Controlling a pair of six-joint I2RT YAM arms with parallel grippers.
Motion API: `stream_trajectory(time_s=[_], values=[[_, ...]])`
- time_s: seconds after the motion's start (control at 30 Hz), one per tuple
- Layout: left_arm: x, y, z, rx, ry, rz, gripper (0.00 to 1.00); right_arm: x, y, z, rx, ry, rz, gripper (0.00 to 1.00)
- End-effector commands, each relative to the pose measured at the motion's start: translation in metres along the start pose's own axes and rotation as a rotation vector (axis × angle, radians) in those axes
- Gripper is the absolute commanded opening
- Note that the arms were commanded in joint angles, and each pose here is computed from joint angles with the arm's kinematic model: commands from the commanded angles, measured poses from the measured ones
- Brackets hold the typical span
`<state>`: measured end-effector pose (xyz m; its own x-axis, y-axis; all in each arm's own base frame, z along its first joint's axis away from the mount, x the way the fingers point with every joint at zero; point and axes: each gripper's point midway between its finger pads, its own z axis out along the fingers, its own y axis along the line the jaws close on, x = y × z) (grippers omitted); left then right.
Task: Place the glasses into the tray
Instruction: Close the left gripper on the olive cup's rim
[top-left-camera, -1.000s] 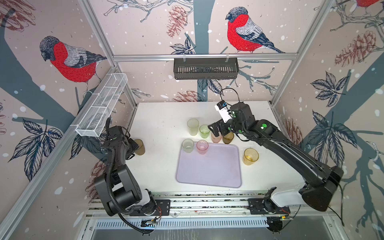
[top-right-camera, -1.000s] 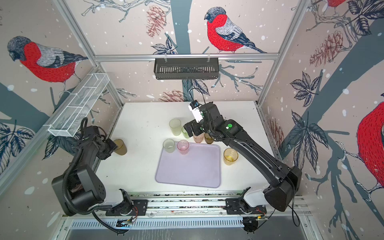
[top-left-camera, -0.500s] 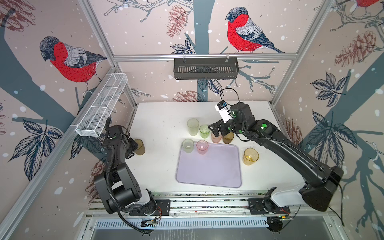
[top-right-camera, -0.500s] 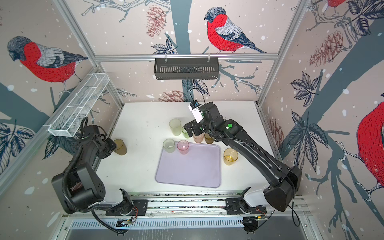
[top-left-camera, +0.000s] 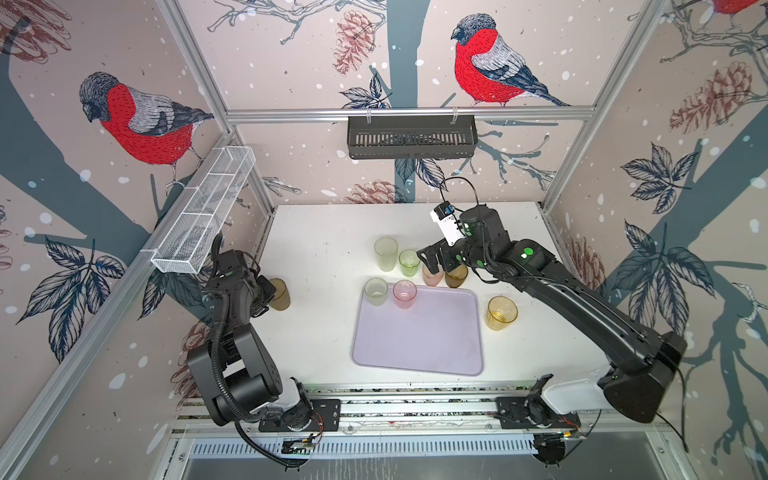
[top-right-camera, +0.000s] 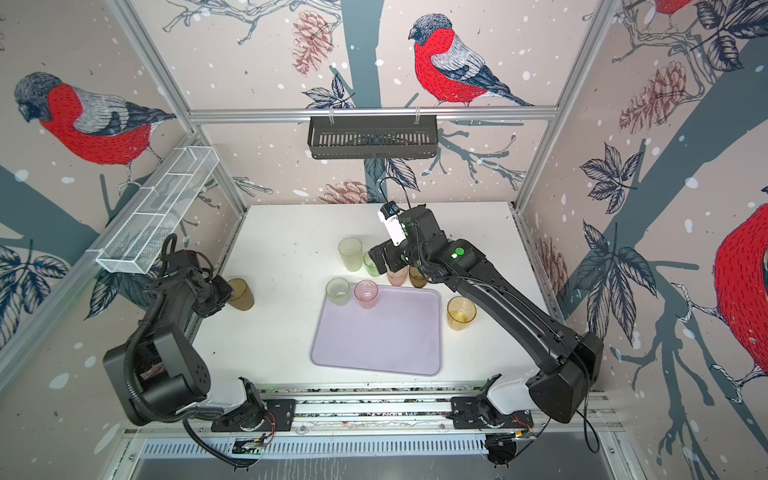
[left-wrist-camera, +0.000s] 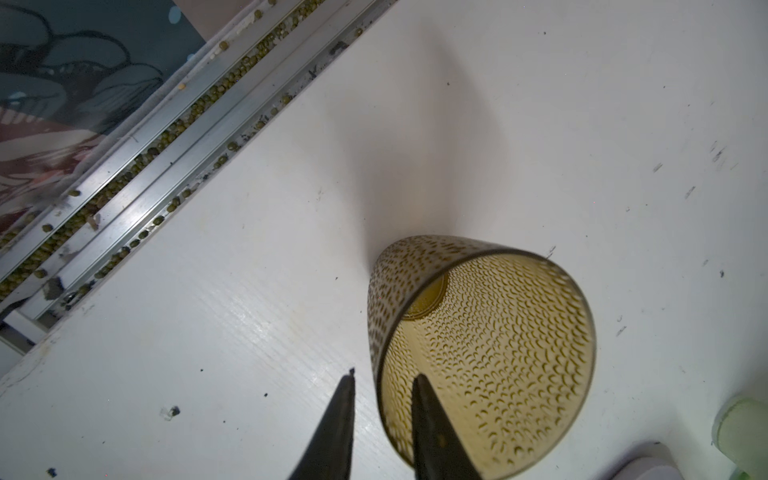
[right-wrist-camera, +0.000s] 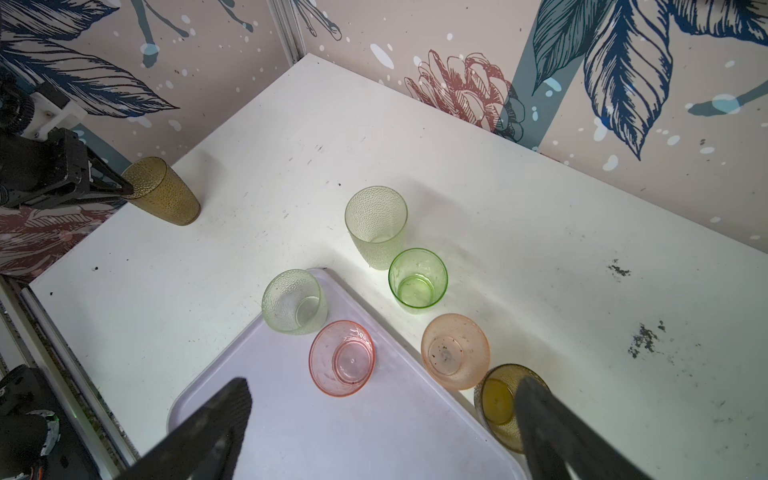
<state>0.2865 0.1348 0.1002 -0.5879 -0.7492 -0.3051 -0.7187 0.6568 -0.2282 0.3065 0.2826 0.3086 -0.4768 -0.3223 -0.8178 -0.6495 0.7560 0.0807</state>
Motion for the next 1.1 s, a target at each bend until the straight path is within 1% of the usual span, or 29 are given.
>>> stream_trajectory(time_s=[0.0,0.17,0.2,0.47,1.07], values=[[-0.003,0.001,-0.002,-0.005,-0.009,0.002,0.24,-0.005,-0.001,-0.004,0.006,-0.021,-0.007,1.0],[-0.002,0.001,-0.001,0.0,-0.003,0.003,0.2,-0.006,-0.004,-0.006,0.023,-0.027,-0.007,1.0],[-0.011,-0.004,-0.007,0.011,-0.027,0.006,0.19,-0.005,-0.004,-0.007,0.024,-0.027,-0.006,1.0],[-0.01,-0.006,-0.008,0.02,-0.023,0.01,0.14,-0.007,-0.006,-0.009,0.034,-0.038,-0.006,1.0],[-0.005,-0.007,-0.01,0.034,-0.013,0.023,0.09,-0.009,-0.008,-0.014,0.044,-0.05,-0.005,1.0]])
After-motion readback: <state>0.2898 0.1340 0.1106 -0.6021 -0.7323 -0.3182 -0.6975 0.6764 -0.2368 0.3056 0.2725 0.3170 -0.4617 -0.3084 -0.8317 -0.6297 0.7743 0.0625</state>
